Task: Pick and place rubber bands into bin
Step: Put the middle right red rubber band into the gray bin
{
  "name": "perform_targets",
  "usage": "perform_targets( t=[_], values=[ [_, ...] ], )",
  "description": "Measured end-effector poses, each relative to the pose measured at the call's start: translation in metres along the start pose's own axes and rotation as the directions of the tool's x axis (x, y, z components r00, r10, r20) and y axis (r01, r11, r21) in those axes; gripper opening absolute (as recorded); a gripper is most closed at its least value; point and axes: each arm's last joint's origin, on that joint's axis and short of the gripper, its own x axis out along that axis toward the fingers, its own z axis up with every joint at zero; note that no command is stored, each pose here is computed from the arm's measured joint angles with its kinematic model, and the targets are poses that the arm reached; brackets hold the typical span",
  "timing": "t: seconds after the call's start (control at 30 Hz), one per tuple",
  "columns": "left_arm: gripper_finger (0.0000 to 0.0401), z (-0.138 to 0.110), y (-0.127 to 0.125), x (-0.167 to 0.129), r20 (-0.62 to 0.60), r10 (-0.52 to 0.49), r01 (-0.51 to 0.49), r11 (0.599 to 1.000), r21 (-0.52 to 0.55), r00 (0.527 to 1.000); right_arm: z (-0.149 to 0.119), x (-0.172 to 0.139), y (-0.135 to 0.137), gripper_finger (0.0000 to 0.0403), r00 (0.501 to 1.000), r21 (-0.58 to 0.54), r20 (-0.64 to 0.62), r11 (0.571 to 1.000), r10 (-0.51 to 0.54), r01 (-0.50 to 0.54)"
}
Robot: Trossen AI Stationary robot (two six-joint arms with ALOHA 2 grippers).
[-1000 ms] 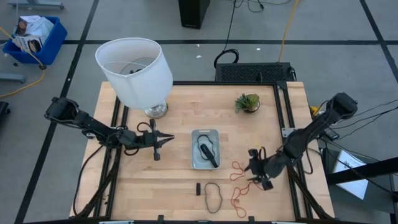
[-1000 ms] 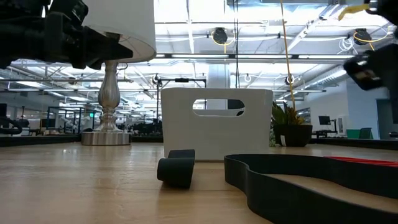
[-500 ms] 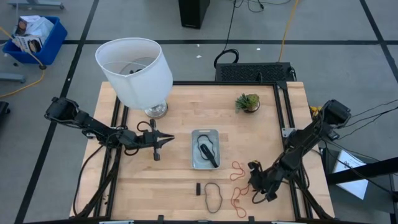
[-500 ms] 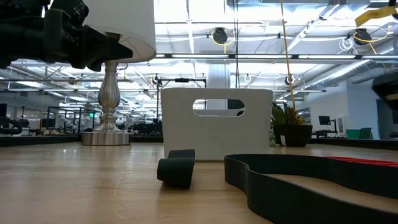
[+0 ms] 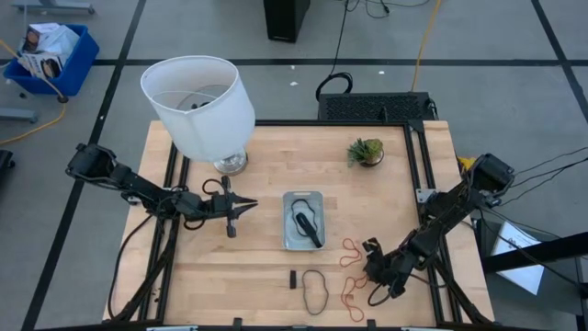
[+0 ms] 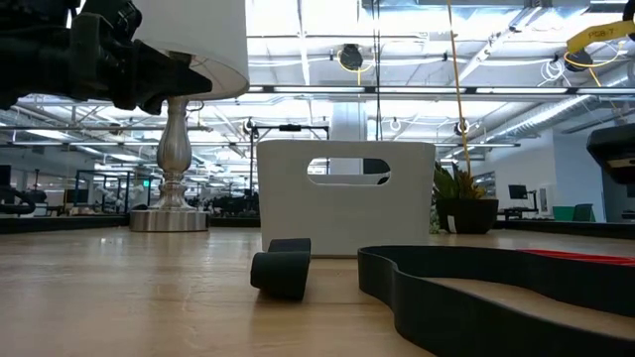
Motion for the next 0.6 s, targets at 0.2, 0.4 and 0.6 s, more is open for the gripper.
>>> perform_targets(
  t=[0.2, 0.4, 0.6],
  values=[
    [0.0042, 0.0000, 0.0000, 0.0000, 0.000, 0.000, 0.000, 1.000, 0.000, 1.000, -0.0008, 0.0004, 0.0008, 0.0093, 0.999, -0.019, -0.014, 0.999, 0.034, -0.034],
    [0.0042, 0.0000, 0.0000, 0.0000, 0.000, 0.000, 0.000, 1.000, 0.001, 1.000, -0.0011, 0.0006, 0.0011, 0.0011, 0.999, -0.015, -0.015, 0.999, 0.043, -0.043],
    [0.0042, -0.0001, 0.0000, 0.0000, -0.001, 0.000, 0.000, 1.000, 0.001, 1.000, 0.0040, -0.0032, 0.0028, 0.0004, 0.997, -0.003, 0.031, 0.997, 0.075, -0.075]
  ],
)
